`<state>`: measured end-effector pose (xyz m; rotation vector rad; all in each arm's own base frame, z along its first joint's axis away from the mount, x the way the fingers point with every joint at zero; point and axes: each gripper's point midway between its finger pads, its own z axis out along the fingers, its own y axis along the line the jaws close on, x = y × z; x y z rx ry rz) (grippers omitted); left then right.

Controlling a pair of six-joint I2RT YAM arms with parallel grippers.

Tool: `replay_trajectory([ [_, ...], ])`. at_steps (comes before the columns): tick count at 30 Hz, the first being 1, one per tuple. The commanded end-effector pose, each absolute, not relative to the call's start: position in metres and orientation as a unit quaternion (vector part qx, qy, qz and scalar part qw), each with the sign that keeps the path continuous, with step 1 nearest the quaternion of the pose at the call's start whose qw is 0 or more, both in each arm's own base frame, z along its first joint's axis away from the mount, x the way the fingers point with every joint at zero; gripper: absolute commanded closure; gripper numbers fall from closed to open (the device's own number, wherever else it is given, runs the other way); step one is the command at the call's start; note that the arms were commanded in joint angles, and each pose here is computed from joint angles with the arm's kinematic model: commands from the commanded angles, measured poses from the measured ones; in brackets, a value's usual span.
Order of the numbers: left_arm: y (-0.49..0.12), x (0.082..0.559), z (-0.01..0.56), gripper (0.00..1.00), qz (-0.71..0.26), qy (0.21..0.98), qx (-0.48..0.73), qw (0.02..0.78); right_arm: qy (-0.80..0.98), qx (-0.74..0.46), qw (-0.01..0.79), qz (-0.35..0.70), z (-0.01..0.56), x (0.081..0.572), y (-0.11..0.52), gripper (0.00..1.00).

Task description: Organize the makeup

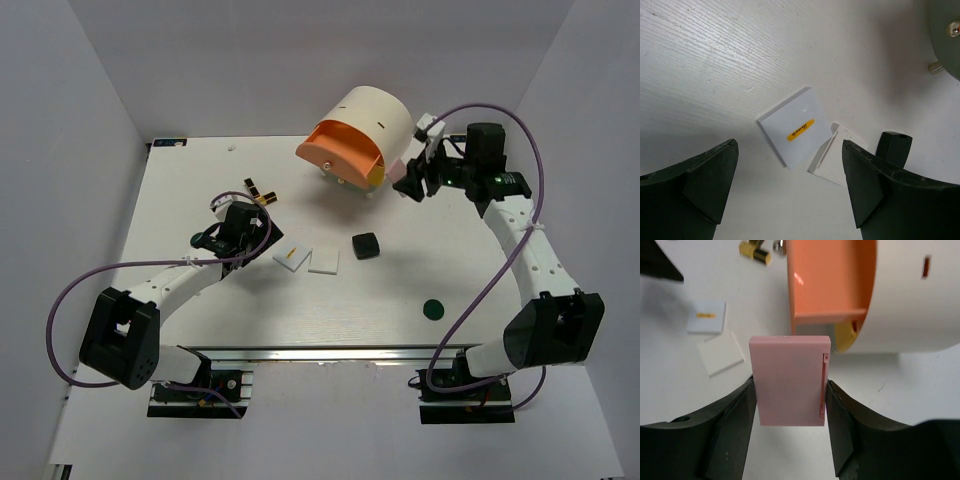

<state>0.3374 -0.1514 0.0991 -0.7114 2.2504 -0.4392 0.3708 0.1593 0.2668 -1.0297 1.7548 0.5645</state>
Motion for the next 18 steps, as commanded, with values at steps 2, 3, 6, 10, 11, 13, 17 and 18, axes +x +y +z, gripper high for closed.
replay_trajectory([
  [2,-0.152,0.338,0.109,0.06,-0.183,0.870,-0.271,0.368,0.678,-0.396,0.564,0.256,0.339,0.395,0.190,1.00],
  [3,-0.153,0.338,0.109,0.06,-0.183,0.871,-0.270,0.368,0.687,-0.376,0.563,0.265,0.340,0.401,0.196,1.00],
  [6,-0.154,0.339,0.112,0.06,-0.184,0.872,-0.265,0.367,0.680,-0.356,0.584,0.264,0.357,0.414,0.218,1.00],
  [10,-0.158,0.339,0.115,0.06,-0.190,0.874,-0.259,0.365,0.676,-0.338,0.607,0.245,0.368,0.434,0.237,1.00],
  [11,-0.160,0.338,0.115,0.06,-0.195,0.875,-0.257,0.362,0.684,-0.328,0.608,0.235,0.362,0.445,0.239,1.00],
  [13,-0.161,0.338,0.114,0.06,-0.197,0.875,-0.256,0.360,0.679,-0.314,0.624,0.227,0.373,0.456,0.247,1.00],
  [17,-0.161,0.338,0.115,0.06,-0.196,0.877,-0.256,0.357,0.697,-0.273,0.630,0.208,0.359,0.490,0.253,1.00],
  [18,-0.162,0.339,0.116,0.06,-0.197,0.876,-0.255,0.359,0.698,-0.272,0.629,0.207,0.357,0.493,0.258,1.00],
])
